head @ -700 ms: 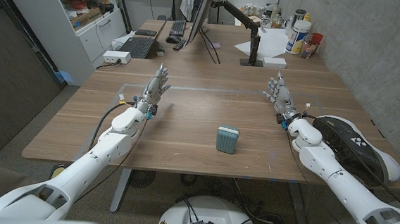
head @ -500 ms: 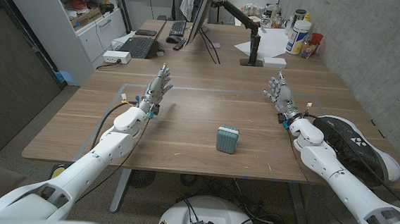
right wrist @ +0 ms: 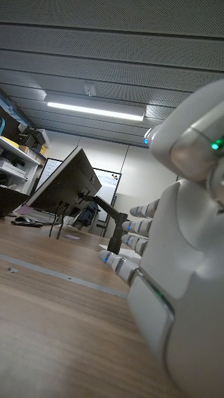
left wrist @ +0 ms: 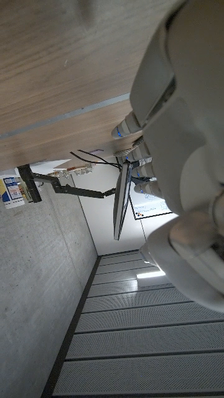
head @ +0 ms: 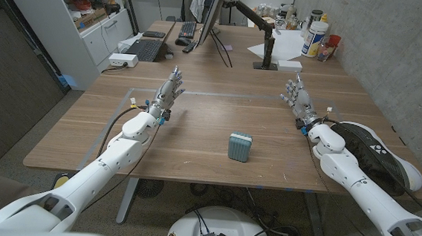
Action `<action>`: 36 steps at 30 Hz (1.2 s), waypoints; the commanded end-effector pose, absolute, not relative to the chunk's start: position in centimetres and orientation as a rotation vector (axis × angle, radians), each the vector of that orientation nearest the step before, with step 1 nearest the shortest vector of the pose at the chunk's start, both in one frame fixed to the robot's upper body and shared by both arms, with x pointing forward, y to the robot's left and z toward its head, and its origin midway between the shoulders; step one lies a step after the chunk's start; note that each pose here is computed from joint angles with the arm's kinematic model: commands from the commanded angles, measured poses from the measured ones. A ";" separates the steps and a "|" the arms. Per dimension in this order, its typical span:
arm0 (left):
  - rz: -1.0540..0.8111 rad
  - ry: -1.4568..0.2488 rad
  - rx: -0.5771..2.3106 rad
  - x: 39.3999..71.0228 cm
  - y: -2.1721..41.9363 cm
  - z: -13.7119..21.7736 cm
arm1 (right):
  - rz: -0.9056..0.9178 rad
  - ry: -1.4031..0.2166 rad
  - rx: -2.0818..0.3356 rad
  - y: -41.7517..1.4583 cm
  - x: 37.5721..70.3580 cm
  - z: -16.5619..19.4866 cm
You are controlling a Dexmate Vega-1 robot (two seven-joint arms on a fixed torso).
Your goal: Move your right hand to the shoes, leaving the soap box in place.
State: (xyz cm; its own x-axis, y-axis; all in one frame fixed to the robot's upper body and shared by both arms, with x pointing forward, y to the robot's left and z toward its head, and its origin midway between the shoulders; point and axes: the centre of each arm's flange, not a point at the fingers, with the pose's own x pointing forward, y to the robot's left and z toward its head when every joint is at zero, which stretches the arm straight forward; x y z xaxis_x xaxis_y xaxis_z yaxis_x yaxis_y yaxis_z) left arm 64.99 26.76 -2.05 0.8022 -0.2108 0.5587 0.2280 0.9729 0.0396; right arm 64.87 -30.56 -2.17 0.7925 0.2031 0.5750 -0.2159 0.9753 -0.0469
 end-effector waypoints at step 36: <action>-0.213 -0.619 0.001 63.9 27.3 -1.5 | 0.130 -0.708 -0.175 -31.6 61.7 -0.7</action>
